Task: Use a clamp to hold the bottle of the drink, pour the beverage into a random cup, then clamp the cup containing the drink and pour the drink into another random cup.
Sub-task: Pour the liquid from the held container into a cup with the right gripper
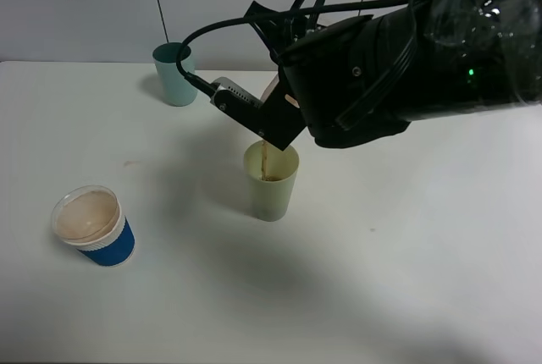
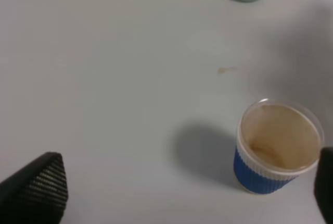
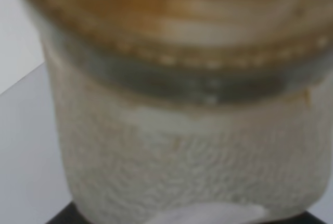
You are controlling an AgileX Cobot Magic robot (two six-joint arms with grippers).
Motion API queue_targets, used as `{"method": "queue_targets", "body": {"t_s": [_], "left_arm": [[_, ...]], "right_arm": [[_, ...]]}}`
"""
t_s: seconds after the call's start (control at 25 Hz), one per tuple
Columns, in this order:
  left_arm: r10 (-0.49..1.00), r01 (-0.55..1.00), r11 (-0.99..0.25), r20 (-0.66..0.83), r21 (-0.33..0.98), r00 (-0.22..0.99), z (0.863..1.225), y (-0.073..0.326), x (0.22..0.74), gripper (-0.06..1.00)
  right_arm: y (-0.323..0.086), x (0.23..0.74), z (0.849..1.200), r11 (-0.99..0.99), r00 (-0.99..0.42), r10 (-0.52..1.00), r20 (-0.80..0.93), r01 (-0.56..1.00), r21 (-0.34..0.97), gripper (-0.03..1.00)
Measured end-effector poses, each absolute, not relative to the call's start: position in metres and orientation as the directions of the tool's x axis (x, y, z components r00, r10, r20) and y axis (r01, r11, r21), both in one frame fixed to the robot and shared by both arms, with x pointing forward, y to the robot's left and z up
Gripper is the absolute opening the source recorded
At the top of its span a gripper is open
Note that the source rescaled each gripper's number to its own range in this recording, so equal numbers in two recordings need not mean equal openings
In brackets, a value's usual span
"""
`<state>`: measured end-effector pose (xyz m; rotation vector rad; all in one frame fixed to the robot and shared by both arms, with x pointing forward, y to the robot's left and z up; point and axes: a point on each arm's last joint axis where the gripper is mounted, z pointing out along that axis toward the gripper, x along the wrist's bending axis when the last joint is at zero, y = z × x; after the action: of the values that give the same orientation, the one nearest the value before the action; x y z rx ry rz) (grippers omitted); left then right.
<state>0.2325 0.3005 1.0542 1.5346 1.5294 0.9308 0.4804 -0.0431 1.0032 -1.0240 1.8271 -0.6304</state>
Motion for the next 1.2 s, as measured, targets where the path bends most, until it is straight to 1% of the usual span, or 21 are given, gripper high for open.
{"method": "queue_targets", "body": {"t_s": [0.52,0.68,1.2], "left_arm": [[1.000,0.442,0.010,-0.019,0.897,0.015,1.0542,0.3005,0.2325,0.87],[1.000,0.442,0.010,-0.019,0.897,0.015,1.0542,0.3005,0.2325,0.87],[1.000,0.442,0.010,-0.019,0.897,0.015,1.0542,0.3005,0.2325,0.87]], "right_arm": [[-0.0436,0.4809,1.0042,0.519,-0.228,-0.855,-0.466,-0.371,-0.770,0.00],[-0.0442,0.4827,1.0080,0.503,-0.206,-0.864,-0.459,-0.337,-0.796,0.00],[-0.0435,0.4837,1.0103,0.523,-0.194,-0.852,-0.486,-0.314,-0.793,0.00]]}}
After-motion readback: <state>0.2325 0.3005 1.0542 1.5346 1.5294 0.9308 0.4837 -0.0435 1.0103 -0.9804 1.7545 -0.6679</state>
